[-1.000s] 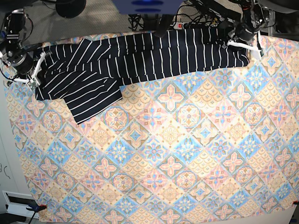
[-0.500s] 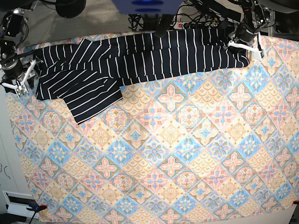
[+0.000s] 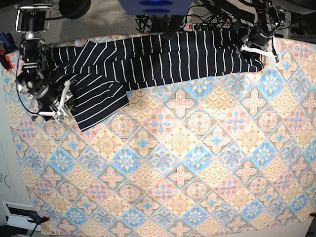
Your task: Fold the T-shirt properly
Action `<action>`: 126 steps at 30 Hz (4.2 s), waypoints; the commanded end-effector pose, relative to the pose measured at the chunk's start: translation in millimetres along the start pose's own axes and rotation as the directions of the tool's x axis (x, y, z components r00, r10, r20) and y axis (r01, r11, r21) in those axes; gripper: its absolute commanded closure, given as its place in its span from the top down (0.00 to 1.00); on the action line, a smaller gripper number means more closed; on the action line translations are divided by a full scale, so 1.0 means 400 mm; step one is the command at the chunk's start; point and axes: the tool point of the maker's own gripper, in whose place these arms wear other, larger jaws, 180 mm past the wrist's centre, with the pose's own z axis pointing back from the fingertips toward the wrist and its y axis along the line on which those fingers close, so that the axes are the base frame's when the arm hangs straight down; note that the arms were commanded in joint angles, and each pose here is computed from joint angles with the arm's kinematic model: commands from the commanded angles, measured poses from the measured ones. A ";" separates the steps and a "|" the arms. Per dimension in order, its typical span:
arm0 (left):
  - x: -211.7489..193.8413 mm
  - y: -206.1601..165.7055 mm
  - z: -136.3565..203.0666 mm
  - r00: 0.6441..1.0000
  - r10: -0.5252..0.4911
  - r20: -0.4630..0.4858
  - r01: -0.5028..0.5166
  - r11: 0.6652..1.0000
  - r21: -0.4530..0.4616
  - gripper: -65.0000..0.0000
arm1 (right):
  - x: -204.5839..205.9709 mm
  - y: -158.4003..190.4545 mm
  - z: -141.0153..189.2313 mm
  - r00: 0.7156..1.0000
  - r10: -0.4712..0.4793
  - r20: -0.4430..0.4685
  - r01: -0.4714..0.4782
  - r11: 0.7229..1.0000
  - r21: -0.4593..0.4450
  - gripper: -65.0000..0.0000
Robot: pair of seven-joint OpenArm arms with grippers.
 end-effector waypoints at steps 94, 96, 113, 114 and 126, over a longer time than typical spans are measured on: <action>0.038 0.001 -0.010 1.000 -0.013 0.015 0.013 1.000 0.008 0.00 | -0.080 0.025 0.277 0.984 0.131 -0.125 -0.145 0.982 -0.117 0.01; 0.038 0.001 -0.010 1.000 -0.013 0.015 0.013 1.000 0.008 0.00 | -0.114 0.028 0.268 0.983 0.106 -0.152 -0.122 0.987 -0.104 0.01; 0.037 0.005 -0.008 1.000 -0.014 0.013 0.014 1.000 0.012 0.05 | -0.051 0.021 0.233 0.993 0.096 -0.071 -0.106 0.981 -0.164 0.36; 0.038 0.004 -0.008 1.000 -0.015 0.015 0.015 1.000 0.011 0.07 | -0.037 0.029 0.239 0.993 0.102 -0.054 -0.109 0.980 -0.166 0.36; 0.063 0.063 0.022 0.999 0.011 0.052 -0.014 0.998 0.064 0.35 | 0.009 0.378 0.190 0.983 0.166 0.082 -0.181 0.952 0.247 0.07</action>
